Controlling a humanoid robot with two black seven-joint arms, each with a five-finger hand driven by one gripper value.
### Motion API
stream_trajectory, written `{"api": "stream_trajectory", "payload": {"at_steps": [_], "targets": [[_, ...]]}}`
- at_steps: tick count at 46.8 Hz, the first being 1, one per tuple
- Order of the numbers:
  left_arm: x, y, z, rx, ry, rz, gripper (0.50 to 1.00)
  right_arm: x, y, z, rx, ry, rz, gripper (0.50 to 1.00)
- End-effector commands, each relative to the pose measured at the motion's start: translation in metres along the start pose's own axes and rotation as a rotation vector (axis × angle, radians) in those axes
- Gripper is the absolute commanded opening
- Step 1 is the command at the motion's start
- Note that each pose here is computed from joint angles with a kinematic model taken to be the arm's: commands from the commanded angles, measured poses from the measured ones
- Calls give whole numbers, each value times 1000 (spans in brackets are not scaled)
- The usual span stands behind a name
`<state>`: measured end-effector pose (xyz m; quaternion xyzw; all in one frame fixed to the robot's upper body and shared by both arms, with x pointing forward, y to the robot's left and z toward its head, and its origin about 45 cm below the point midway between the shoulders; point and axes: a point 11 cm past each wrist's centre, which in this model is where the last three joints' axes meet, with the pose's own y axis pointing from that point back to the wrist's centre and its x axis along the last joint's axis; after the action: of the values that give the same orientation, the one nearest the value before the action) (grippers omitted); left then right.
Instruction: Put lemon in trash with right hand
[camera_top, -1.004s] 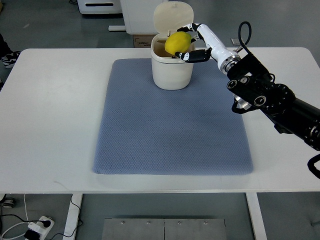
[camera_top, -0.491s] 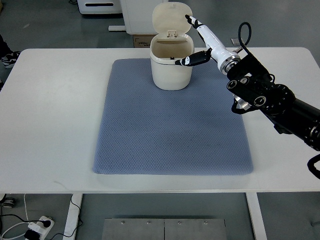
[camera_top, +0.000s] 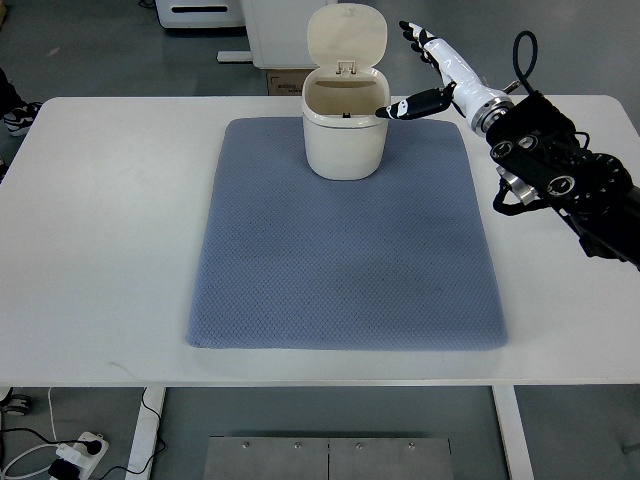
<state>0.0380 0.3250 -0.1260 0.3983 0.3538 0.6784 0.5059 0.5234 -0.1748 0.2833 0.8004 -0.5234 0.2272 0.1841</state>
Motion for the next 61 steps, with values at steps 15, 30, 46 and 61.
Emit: {"api": "stream_trajectory", "payload": {"at_steps": [15, 30, 46, 61], "targets": [[0, 0, 0, 0, 0, 0, 1000, 28, 14, 13, -38, -211, 28, 993], [0, 0, 1, -1, 1, -2, 1000, 46, 31, 43, -64, -492, 168, 993], [0, 0, 0, 0, 0, 0, 1000, 45, 60, 78, -100, -785, 261, 993], [0, 0, 0, 0, 1, -1, 1000, 49, 82, 108, -93, -936, 389, 998]]}}
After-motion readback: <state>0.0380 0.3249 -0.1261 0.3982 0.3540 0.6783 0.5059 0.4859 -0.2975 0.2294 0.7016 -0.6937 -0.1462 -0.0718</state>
